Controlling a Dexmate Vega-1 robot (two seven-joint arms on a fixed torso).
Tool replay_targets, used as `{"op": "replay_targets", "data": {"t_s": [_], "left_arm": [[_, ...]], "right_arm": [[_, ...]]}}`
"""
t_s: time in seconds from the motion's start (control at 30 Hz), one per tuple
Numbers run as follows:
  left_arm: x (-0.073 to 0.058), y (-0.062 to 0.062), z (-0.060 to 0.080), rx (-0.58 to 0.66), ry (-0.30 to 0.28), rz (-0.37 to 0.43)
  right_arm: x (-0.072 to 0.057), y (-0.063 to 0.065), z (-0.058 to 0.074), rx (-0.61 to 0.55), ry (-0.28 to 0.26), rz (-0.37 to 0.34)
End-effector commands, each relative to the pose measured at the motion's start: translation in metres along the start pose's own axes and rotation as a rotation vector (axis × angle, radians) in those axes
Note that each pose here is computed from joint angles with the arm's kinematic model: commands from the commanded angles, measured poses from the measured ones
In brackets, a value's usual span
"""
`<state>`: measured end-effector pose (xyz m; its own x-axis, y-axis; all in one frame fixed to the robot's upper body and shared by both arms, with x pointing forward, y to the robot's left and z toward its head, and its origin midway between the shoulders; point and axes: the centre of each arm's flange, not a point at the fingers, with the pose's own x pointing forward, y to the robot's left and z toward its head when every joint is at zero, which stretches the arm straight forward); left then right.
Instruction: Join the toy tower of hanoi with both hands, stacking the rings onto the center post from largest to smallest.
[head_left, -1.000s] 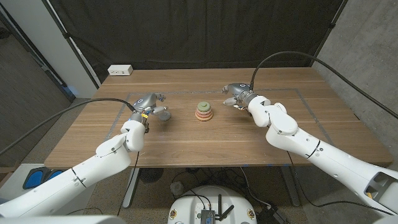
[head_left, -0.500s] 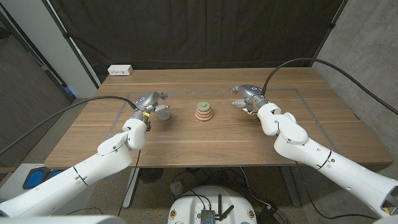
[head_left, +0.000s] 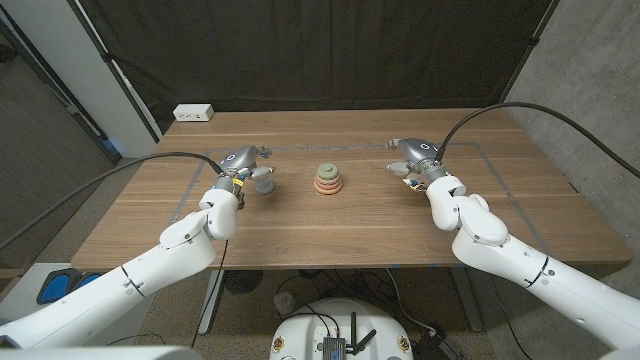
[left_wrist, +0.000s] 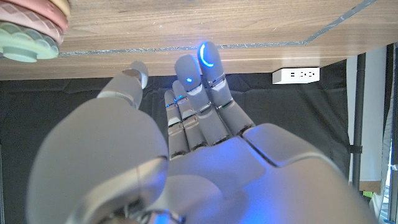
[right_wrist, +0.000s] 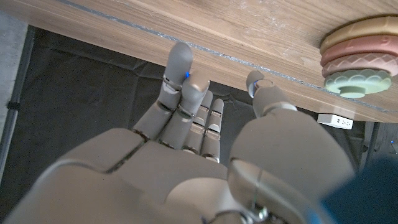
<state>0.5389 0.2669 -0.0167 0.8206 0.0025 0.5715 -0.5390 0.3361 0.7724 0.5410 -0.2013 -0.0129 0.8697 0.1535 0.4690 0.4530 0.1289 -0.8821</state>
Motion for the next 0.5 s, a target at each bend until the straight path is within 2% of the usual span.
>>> {"op": "replay_targets", "data": {"t_s": [0.03, 0.3, 0.5], "left_arm": [[0.0, -0.001, 0.002, 0.008, 0.009, -0.004], [0.001, 0.002, 0.002, 0.026, 0.014, -0.022], [0.0, 0.009, 0.007, 0.074, 0.01, -0.051]], "right_arm": [[-0.01, 0.003, -0.017, 0.001, 0.044, -0.07], [-0.013, 0.004, -0.015, 0.015, 0.049, -0.084], [-0.017, 0.005, -0.013, 0.024, 0.052, -0.086]]}}
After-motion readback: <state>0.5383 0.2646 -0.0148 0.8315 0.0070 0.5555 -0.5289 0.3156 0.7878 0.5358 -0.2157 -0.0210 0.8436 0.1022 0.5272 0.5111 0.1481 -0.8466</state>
